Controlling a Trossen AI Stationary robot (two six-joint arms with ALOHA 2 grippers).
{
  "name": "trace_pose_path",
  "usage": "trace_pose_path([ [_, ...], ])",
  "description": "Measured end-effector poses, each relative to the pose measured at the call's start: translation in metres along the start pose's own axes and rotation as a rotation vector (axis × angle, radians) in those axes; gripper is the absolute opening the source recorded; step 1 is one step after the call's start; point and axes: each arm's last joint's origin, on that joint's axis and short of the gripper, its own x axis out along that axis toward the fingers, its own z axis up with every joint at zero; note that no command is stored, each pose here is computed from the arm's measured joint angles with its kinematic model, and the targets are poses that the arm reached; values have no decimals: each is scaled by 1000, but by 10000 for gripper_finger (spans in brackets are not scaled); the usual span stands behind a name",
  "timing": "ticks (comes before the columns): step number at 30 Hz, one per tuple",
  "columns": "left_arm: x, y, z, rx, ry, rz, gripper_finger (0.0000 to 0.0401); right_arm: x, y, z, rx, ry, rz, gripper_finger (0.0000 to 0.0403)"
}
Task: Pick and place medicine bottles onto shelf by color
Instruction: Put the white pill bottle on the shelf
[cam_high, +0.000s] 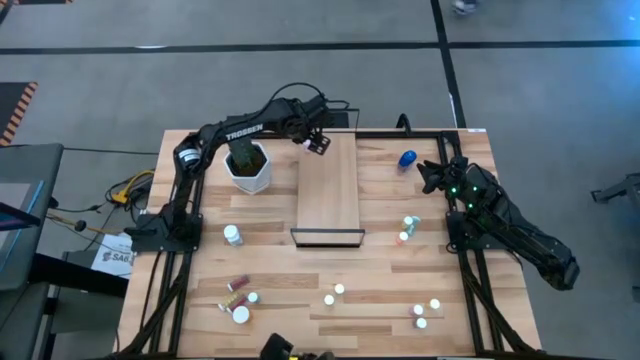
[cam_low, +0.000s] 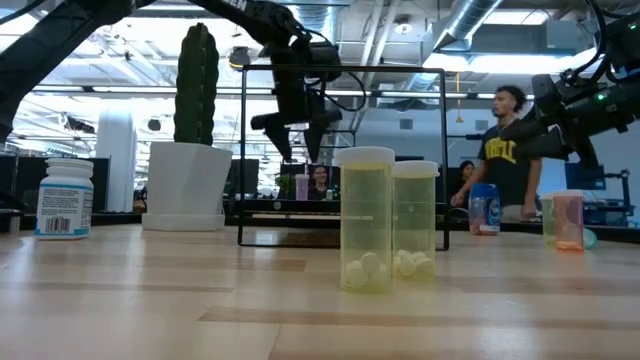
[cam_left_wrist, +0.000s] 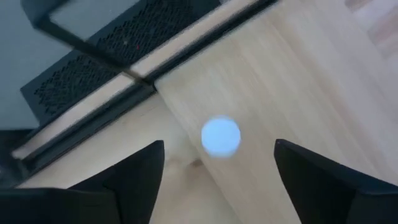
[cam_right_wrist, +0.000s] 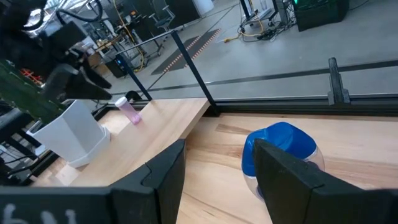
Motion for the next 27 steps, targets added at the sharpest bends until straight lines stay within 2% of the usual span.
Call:
trace_pose_path([
  [7,-39,-20,-8,24,7,47,302,0,0,0,0,0,0,210],
  [14,-86,-51,-26,17,-27,29,302,0,0,0,0,0,0,210],
  [18,-105,-69,-44,8,-19,14,302,0,0,0,0,0,0,210],
  [24,-124,-93,-78,31,-18,77,302,0,0,0,0,0,0,210],
  [27,-128,-106,-93,54,-21,74,302,0,0,0,0,0,0,210],
])
